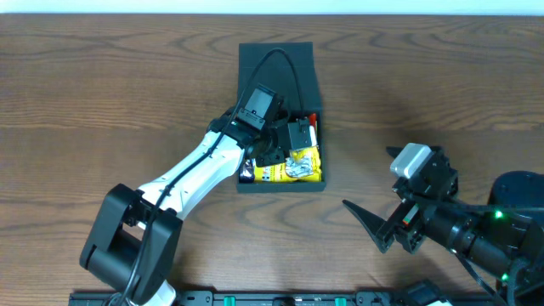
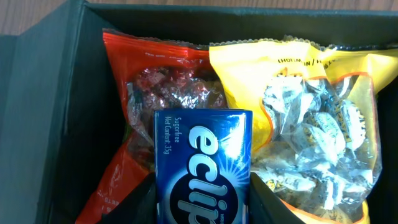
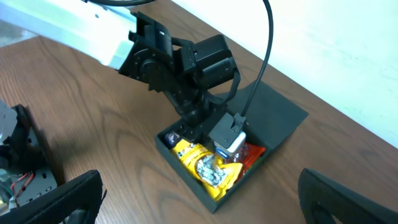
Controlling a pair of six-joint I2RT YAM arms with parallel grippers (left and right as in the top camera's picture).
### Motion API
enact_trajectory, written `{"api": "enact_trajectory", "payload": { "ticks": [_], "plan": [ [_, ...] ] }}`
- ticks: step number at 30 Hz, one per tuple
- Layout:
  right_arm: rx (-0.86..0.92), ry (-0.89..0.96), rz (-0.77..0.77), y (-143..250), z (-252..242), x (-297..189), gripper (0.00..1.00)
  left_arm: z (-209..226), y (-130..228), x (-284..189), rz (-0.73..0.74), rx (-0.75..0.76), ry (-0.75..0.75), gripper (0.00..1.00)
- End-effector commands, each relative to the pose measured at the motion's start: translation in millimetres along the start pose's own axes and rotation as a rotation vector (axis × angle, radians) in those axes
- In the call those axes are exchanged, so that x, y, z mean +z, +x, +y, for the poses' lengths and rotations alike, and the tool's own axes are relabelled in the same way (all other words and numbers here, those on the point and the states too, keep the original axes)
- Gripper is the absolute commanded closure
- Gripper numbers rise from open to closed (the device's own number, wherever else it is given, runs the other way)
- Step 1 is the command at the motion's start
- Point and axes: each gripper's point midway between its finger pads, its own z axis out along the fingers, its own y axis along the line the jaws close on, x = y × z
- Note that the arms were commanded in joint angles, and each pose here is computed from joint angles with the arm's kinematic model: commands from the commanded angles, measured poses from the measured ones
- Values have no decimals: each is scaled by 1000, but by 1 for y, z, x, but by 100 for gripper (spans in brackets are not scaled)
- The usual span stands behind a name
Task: Pack container
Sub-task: 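Carry the Eclipse tin into the box and release it, then move both grippers to the box lid's top edge and grip it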
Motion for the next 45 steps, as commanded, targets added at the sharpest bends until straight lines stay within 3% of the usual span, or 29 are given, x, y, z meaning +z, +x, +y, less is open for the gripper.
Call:
{"api": "enact_trajectory", "payload": {
  "ticks": [1,2,10,16,20,21,26,28,31,32,34,38,42,45],
  "plan": [
    [5,8,-7,-2,-1,-3,1,1,5,9,20,11,10,33],
    [5,7,-7,-2,-1,-3,1,1,6,10,21,-1,11,2],
    [5,4,-8,-2,0,-3,1,26,-25,-23,-92,-119,-106,5],
    [10,-43,-8,-3,6,1,1,44,-60,-105,-246,-158,-250,5],
    [32,-27,51,2,-6,20,1,50,-64,-138,-301,-199,-298,5],
    [38,-21,68,5,-9,25,3,48,-64,-139,-303,-199,-289,5],
    [84,32,218,27,-37,67,54,45,-51,-137,-258,-226,-271,0],
    [111,17,290,39,-47,95,78,53,-31,-139,-223,-274,-282,9],
    [130,5,339,49,-58,126,99,71,-5,-147,-207,-395,-313,24],
    [133,7,348,52,-61,133,98,76,2,-149,-205,-421,-325,31],
    [168,76,379,60,-80,153,99,90,21,-156,-193,-466,-363,62],
    [260,177,413,76,-113,178,98,105,47,-149,-157,-523,-380,92],
    [454,257,451,106,-150,198,98,112,74,-123,-119,-623,-339,94],
    [622,319,474,133,-178,211,98,124,84,-103,-197,-762,-275,94]
  ]
}}
